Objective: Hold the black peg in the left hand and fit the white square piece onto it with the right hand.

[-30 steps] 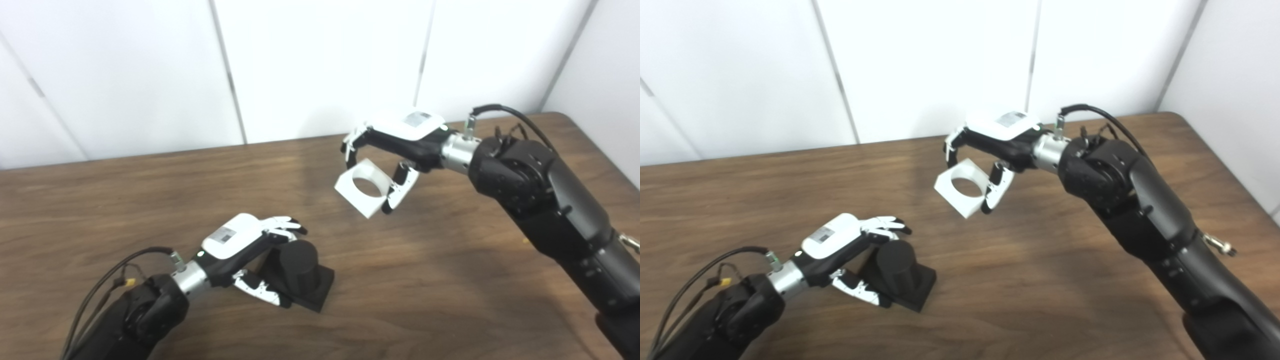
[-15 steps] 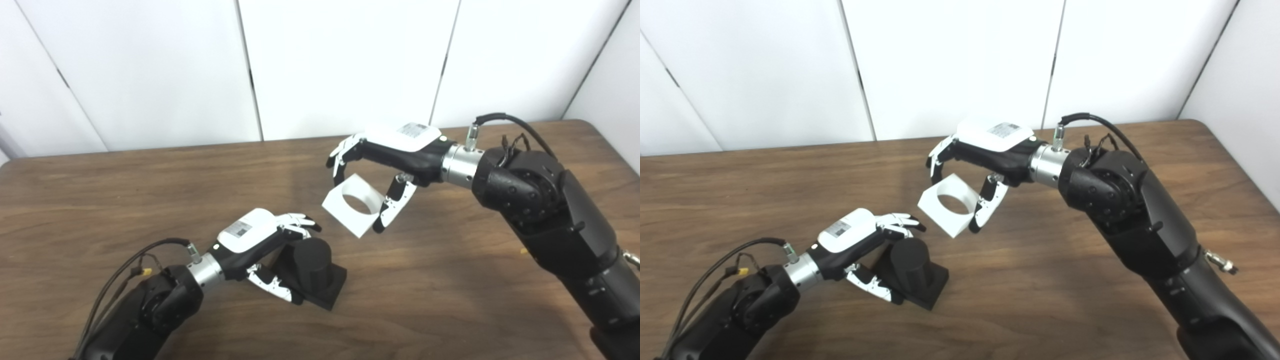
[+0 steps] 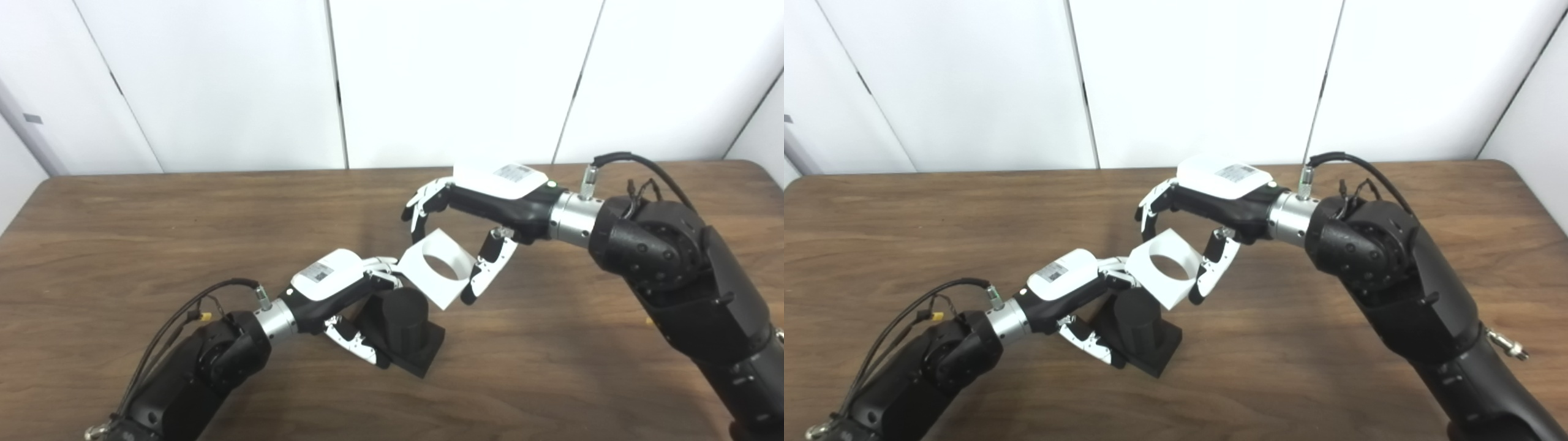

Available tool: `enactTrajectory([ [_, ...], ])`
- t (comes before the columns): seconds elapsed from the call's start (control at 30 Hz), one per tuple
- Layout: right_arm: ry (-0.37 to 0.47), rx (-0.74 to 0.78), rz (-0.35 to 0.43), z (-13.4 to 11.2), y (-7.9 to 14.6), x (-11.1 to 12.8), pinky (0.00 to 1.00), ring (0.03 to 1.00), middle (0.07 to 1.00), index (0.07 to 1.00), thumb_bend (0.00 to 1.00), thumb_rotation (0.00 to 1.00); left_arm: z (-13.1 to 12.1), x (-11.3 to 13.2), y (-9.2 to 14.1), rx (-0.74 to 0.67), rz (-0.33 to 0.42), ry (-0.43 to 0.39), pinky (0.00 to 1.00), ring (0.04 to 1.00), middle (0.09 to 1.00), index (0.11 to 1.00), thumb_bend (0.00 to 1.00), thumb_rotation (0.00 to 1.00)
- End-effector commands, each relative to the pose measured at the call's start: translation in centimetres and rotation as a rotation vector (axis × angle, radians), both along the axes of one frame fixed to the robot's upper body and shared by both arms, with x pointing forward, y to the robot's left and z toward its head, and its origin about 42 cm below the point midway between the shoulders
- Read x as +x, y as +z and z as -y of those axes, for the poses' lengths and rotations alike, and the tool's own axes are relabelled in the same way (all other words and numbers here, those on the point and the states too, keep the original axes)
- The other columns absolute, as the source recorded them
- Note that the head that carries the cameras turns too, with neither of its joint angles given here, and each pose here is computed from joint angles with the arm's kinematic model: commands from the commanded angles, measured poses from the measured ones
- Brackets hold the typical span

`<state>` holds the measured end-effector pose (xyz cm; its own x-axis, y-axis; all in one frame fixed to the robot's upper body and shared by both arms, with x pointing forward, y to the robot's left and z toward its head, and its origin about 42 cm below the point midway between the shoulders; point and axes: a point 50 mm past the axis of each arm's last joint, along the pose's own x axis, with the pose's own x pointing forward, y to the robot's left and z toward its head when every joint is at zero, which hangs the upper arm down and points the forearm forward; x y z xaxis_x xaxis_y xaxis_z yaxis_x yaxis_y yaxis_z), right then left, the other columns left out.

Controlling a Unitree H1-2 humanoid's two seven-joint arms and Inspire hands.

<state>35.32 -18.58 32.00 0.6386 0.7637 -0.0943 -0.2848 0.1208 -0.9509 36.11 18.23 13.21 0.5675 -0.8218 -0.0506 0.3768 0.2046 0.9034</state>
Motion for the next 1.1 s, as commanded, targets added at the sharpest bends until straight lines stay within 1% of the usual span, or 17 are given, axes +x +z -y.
enactTrajectory([
  [0.0, 0.037, 0.006, 0.080, -0.3, 2.1, -0.3, 0.71, 0.838, 0.786, 0.477, 0.52, 0.13, 0.3, -0.2, -1.6, 0.133, -0.042, 0.003, 0.74, 0.891, 0.849, 0.489, 0.52, 0.06],
  [0.23, 0.052, 0.000, 0.058, -0.9, 1.5, -0.5, 0.70, 0.834, 0.783, 0.478, 0.52, 0.13, 0.6, 0.0, -1.5, 0.133, -0.044, 0.001, 0.74, 0.896, 0.857, 0.489, 0.52, 0.07],
  [0.53, 0.091, -0.001, 0.065, -1.6, 0.3, -0.2, 0.70, 0.815, 0.774, 0.478, 0.52, 0.13, 0.6, 0.0, -1.3, 0.137, -0.049, 0.007, 0.74, 0.902, 0.859, 0.489, 0.52, 0.07],
  [0.67, 0.093, -0.002, 0.059, -1.9, -0.1, -0.1, 0.69, 0.813, 0.774, 0.478, 0.52, 0.13, 0.7, 0.1, -1.3, 0.127, -0.043, 0.002, 0.74, 0.901, 0.856, 0.489, 0.52, 0.07],
  [1.07, 0.100, -0.016, 0.021, -3.0, -1.6, 0.3, 0.73, 0.828, 0.783, 0.478, 0.52, 0.13, 0.7, 0.1, -1.3, 0.130, -0.048, 0.004, 0.73, 0.901, 0.859, 0.489, 0.52, 0.07],
])
